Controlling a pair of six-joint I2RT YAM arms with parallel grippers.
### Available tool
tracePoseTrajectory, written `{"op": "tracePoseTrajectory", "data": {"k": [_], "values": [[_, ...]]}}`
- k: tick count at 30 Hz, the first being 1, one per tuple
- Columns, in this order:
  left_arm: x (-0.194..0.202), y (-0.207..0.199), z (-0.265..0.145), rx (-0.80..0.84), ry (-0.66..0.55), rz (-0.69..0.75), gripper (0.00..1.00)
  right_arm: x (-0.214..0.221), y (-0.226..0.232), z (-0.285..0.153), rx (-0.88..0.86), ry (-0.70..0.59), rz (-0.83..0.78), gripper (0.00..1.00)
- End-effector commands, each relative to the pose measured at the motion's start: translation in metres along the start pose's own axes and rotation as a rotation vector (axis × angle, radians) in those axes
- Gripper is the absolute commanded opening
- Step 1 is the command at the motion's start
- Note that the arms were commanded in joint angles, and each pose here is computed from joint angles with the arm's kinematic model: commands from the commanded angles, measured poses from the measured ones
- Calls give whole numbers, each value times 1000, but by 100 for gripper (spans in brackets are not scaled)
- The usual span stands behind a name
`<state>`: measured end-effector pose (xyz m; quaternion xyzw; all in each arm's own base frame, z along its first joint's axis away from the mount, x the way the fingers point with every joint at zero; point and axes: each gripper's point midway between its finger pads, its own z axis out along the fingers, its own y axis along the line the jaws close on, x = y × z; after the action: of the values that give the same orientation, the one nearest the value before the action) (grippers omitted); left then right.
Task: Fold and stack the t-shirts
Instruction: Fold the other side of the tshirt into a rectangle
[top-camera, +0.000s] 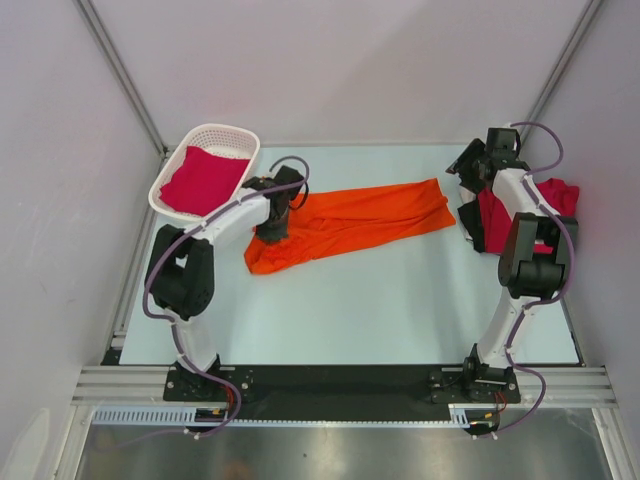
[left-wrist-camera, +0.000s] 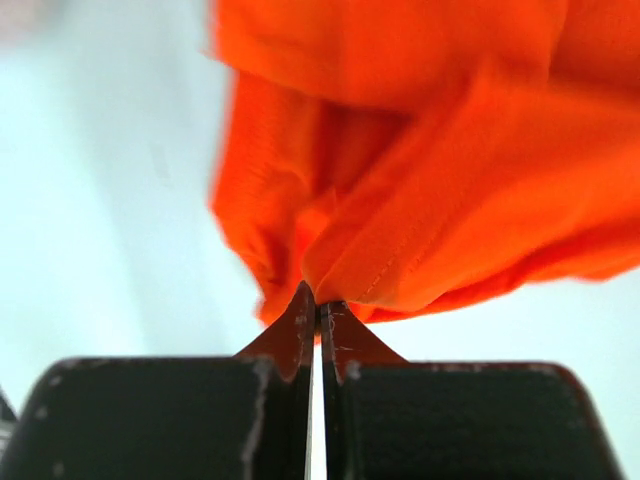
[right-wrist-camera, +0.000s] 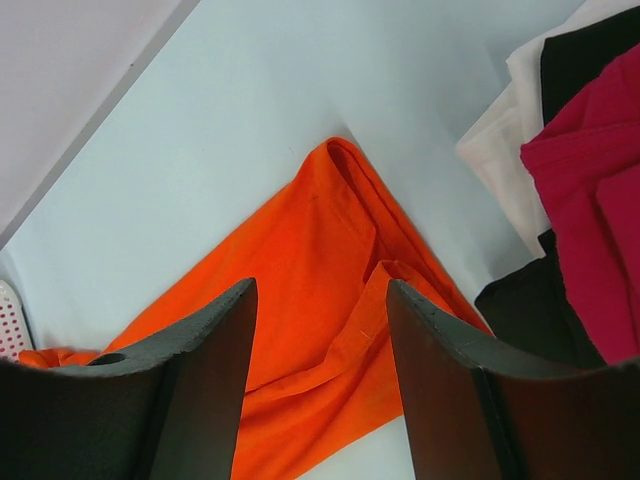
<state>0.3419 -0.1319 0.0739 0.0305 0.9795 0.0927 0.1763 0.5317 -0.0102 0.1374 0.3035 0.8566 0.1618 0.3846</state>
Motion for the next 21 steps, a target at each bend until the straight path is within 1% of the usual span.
{"op": "tracePoseTrajectory", "data": {"k": [1, 4, 5, 7, 8, 9, 10, 11, 12, 14, 15, 16, 17, 18, 19, 20, 21], "values": [[-49, 42, -43, -195, -159, -101, 0, -14, 19, -15, -61, -44, -12, 60], [-64, 36, -34, -214, -154, -100, 0, -11, 20, -11, -68, -35, -11, 60], [-71, 31, -25, -219, -147, -90, 0, -11, 20, -11, -71, -33, -10, 59], [-75, 26, -17, -225, -128, -88, 0, -10, 22, -10, -76, -28, -12, 59], [-88, 22, -18, -223, -144, -96, 0, -10, 22, -10, -78, -25, -11, 60], [-86, 19, -7, -241, -110, -88, 0, -9, 23, -10, -78, -23, -12, 59], [-89, 15, -1, -238, -103, -78, 0, -8, 22, -9, -78, -21, -13, 59], [-103, 13, -5, -234, -130, -83, 0, -8, 22, -10, -80, -18, -12, 59], [-99, 11, 10, -254, -93, -62, 0, -9, 22, -10, -81, -19, -14, 60], [-112, 8, 9, -254, -102, -69, 0, -6, 22, -10, -83, -11, -12, 60], [-106, 13, 15, -269, -57, -64, 11, -6, 22, -10, -81, -8, -11, 60], [-101, 14, 25, -284, -19, -65, 24, -6, 22, -11, -81, -8, -13, 60], [-101, 16, 25, -290, -11, -110, 39, -7, 19, -11, -71, -10, -17, 60], [-96, 22, 28, -289, 14, -133, 66, -8, 19, -12, -69, -14, -19, 60], [-96, 27, 20, -287, 3, -170, 77, -8, 19, -14, -63, -12, -22, 61], [-84, 32, 22, -303, 25, -210, 88, -10, 16, -16, -58, -17, -28, 61], [-83, 38, 20, -303, 22, -235, 99, -9, 14, -17, -51, -15, -32, 61]]}}
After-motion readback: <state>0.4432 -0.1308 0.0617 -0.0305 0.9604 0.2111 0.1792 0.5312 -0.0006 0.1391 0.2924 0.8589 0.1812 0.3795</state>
